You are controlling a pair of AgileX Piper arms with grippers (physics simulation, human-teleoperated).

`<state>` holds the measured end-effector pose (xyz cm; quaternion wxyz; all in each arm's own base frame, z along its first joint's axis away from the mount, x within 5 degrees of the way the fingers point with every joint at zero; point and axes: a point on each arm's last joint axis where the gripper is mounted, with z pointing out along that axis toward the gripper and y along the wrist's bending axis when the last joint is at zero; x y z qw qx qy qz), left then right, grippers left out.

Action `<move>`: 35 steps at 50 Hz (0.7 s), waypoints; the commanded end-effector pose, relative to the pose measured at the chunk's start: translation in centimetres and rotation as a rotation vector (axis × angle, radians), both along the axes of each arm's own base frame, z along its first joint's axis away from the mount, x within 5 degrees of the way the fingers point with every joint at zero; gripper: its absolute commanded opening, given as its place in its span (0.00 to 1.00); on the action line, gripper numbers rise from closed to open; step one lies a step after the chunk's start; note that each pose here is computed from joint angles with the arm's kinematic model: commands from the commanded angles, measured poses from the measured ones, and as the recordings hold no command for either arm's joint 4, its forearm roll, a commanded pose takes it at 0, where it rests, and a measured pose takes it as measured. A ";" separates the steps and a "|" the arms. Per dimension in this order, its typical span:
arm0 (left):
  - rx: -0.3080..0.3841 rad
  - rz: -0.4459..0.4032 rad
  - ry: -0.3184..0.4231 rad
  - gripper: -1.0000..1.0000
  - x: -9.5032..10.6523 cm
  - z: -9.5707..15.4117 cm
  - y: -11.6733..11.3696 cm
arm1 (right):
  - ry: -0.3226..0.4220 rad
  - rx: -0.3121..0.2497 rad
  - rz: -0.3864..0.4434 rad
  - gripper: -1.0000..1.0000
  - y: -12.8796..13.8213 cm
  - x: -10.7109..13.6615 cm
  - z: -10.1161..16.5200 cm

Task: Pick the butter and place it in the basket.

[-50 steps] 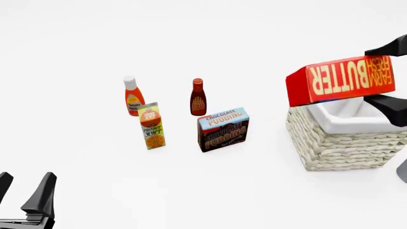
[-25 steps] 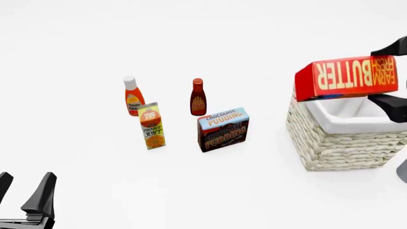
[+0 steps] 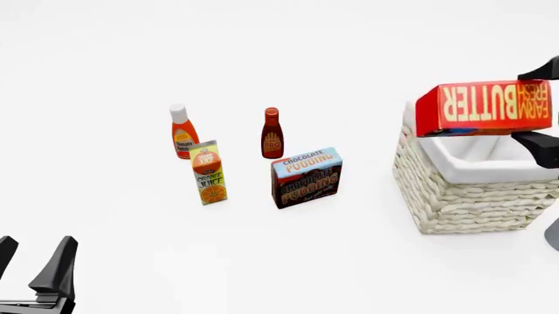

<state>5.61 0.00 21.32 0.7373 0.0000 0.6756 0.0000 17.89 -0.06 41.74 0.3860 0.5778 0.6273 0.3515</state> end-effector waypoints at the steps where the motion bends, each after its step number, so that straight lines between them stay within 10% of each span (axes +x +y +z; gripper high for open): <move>1: 0.000 0.000 0.000 1.00 0.0 0.0 0.0 | -0.035 0.024 -0.032 0.00 -0.4 0.0 0.3; 35: 0.000 0.000 0.000 1.00 0.0 0.0 0.0 | -0.076 -0.051 -0.162 0.00 -3.6 1.3 2.7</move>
